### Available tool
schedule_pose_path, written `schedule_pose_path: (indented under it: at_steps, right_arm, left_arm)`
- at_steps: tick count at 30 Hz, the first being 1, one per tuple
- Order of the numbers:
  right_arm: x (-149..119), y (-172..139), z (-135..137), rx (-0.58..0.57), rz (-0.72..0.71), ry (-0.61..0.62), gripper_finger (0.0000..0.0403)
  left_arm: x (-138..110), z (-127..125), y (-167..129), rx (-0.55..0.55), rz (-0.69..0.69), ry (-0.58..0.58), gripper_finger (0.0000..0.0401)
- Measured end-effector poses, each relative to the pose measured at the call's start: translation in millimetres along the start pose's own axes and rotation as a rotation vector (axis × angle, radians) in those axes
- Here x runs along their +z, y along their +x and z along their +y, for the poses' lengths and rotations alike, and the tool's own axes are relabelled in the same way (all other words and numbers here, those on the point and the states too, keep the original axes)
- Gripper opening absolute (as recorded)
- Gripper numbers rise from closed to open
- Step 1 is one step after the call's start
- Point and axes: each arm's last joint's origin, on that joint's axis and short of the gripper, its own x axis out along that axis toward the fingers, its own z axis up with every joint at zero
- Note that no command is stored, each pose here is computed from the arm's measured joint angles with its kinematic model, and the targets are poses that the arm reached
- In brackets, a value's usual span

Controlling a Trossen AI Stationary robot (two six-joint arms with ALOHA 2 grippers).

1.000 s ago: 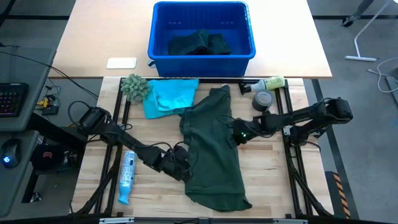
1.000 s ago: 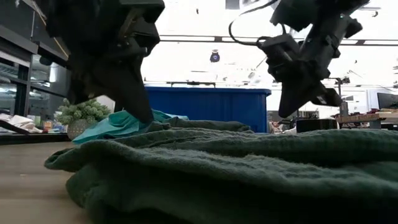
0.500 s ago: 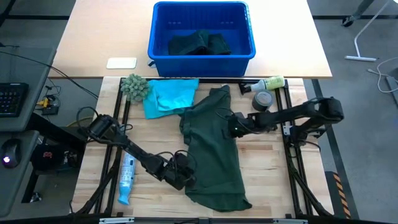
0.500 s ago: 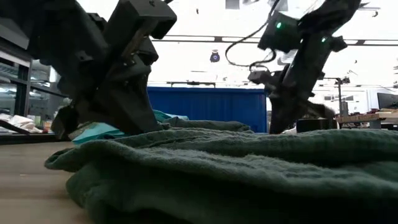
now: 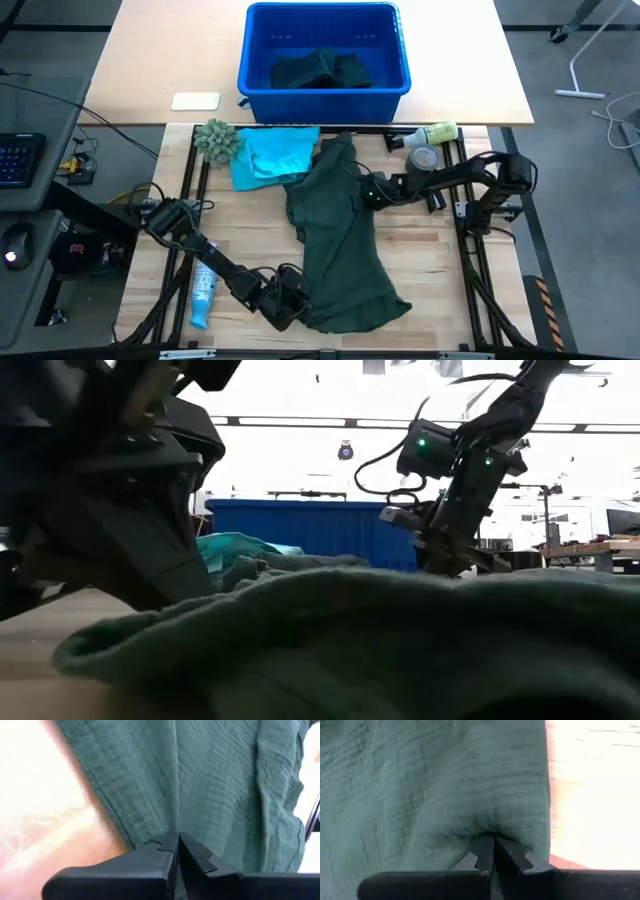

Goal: Fold laundry
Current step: Fold the green polo shirt from the blue laundry bin

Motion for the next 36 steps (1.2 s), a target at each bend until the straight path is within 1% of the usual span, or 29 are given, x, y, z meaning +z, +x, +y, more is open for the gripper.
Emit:
schedule_pose_path:
  at_steps: [4,8,13,17,19,23,25,28,30,32,36]
  right_arm:
    - [1,-5,-1,0.018,0.031,0.000,0.0000]
    - [-4,-21,2,0.037,0.049,-0.018,0.0000]
    - [-13,-53,2,0.049,0.053,-0.070,0.0000]
    - [-29,-82,0,0.069,0.096,-0.168,0.0000]
    - [-43,-97,-2,0.070,0.130,-0.201,0.0000]
    - [-84,-119,3,0.133,0.204,-0.243,0.0000]
    - [-108,-126,5,0.156,0.216,-0.223,0.0000]
    - [-143,-132,8,0.203,0.200,-0.157,0.0000]
    - [-162,-131,10,0.224,0.197,-0.115,0.0000]
    - [-179,-125,11,0.223,0.215,-0.098,0.0000]
    - [-208,-105,14,0.217,0.253,-0.072,0.0000]
  left_arm:
    - [0,-1,-2,-0.002,0.004,0.003,0.0000]
    - [8,-3,-5,-0.003,0.006,0.031,0.0000]
    - [29,-12,-12,-0.037,-0.023,0.109,0.0000]
    - [48,-16,-18,-0.043,-0.050,0.204,0.0000]
    - [56,-18,-20,-0.050,-0.062,0.245,0.0000]
    - [71,-19,-23,-0.040,-0.066,0.303,0.0000]
    - [82,-18,-29,-0.009,-0.099,0.309,0.0000]
    - [104,-17,-38,0.041,-0.207,0.303,0.0000]
    - [119,-16,-38,0.056,-0.251,0.323,0.0000]
    - [134,-14,-33,0.047,-0.230,0.346,0.0000]
    - [157,-13,-14,-0.060,-0.148,0.352,0.0000]
